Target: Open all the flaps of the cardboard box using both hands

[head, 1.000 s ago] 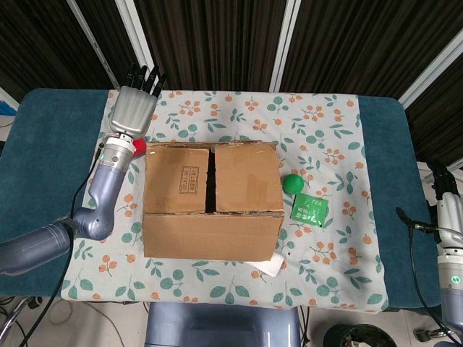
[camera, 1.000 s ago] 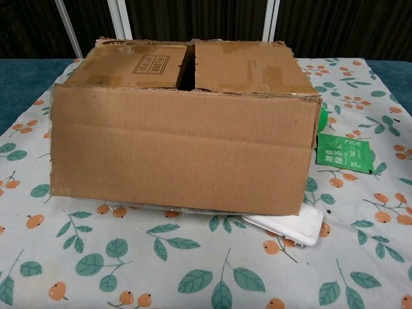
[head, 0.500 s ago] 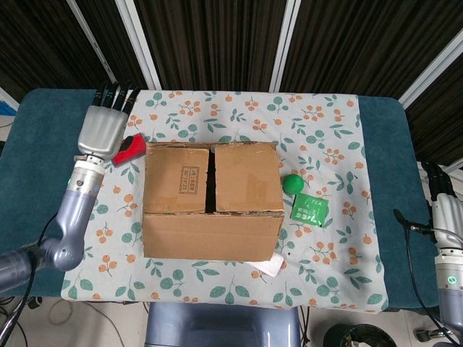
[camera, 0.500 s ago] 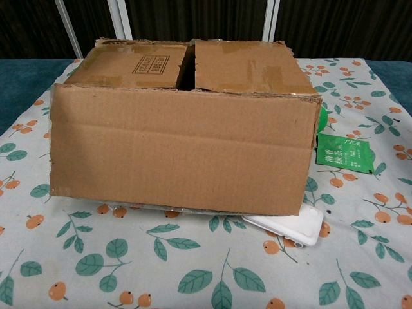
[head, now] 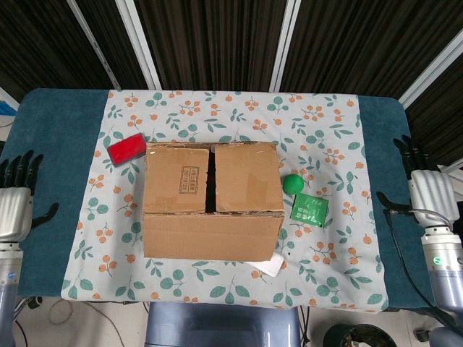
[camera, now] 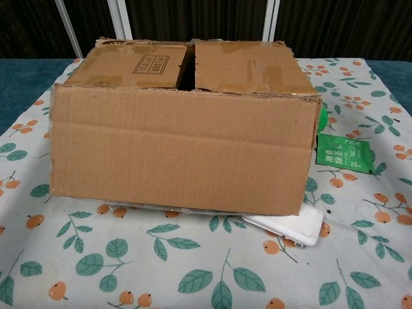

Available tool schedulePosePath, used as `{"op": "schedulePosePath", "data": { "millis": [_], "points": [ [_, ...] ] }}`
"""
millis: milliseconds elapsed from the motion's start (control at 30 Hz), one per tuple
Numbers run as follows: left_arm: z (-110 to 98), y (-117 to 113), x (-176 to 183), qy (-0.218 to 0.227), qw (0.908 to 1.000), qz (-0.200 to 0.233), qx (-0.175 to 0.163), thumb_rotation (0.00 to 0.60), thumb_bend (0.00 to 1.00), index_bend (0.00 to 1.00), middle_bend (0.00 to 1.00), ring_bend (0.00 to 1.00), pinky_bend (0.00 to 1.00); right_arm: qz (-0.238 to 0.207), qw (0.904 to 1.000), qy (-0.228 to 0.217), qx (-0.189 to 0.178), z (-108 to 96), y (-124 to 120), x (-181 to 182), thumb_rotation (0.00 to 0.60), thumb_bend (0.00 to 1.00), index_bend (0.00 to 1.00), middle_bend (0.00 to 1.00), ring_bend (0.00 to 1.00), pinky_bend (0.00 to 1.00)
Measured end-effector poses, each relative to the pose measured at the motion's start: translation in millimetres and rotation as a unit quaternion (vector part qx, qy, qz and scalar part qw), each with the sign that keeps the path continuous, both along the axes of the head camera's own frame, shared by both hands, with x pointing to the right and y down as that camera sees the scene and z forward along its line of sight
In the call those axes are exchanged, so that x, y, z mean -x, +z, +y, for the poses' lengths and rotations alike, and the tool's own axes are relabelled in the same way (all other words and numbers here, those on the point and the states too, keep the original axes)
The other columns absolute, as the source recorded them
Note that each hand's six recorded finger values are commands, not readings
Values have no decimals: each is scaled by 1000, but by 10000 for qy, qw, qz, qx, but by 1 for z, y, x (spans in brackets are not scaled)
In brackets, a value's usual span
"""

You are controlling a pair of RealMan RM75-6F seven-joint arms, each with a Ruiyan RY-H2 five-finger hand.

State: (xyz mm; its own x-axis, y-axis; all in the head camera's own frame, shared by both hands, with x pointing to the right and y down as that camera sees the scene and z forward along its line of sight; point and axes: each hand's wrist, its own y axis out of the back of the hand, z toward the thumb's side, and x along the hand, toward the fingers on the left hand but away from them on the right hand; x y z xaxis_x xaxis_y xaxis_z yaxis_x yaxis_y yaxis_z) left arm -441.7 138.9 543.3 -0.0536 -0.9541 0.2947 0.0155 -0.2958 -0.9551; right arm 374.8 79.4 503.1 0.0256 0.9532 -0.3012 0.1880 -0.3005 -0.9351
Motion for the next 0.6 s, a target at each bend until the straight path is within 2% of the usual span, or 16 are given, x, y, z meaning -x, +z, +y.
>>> {"op": "schedulePosePath", "data": {
  "millis": [133, 233, 333, 400, 500, 600],
  "points": [
    [19, 4, 20, -208, 9997, 97, -5, 600, 206, 0, 0, 0, 0, 210, 9986, -489, -67, -20, -6, 26, 600, 332, 1, 2, 23, 238],
    [29, 7, 32, -296, 9994, 158, -52, 600, 206, 0, 0, 0, 0, 400, 9950, -901, -143, -36, -11, 48, 600, 393, 43, 47, 63, 238],
    [33, 8, 38, -341, 9991, 240, -91, 600, 206, 0, 0, 0, 0, 515, 9902, -1278, -229, -50, -15, 71, 600, 572, 185, 191, 166, 257],
    [34, 9, 39, -357, 9988, 320, -108, 600, 206, 0, 0, 0, 0, 569, 9857, -1563, -284, -60, -18, 89, 600, 766, 294, 284, 238, 283],
    [35, 11, 40, -357, 9985, 414, -85, 600, 206, 0, 0, 0, 0, 656, 9752, -2088, -317, -72, -19, 123, 600, 970, 367, 322, 270, 301],
    [34, 15, 39, -397, 9976, 574, -19, 600, 206, 0, 0, 0, 0, 720, 9601, -2691, -249, -80, -15, 163, 600, 1000, 397, 332, 276, 302]
  ]
}}
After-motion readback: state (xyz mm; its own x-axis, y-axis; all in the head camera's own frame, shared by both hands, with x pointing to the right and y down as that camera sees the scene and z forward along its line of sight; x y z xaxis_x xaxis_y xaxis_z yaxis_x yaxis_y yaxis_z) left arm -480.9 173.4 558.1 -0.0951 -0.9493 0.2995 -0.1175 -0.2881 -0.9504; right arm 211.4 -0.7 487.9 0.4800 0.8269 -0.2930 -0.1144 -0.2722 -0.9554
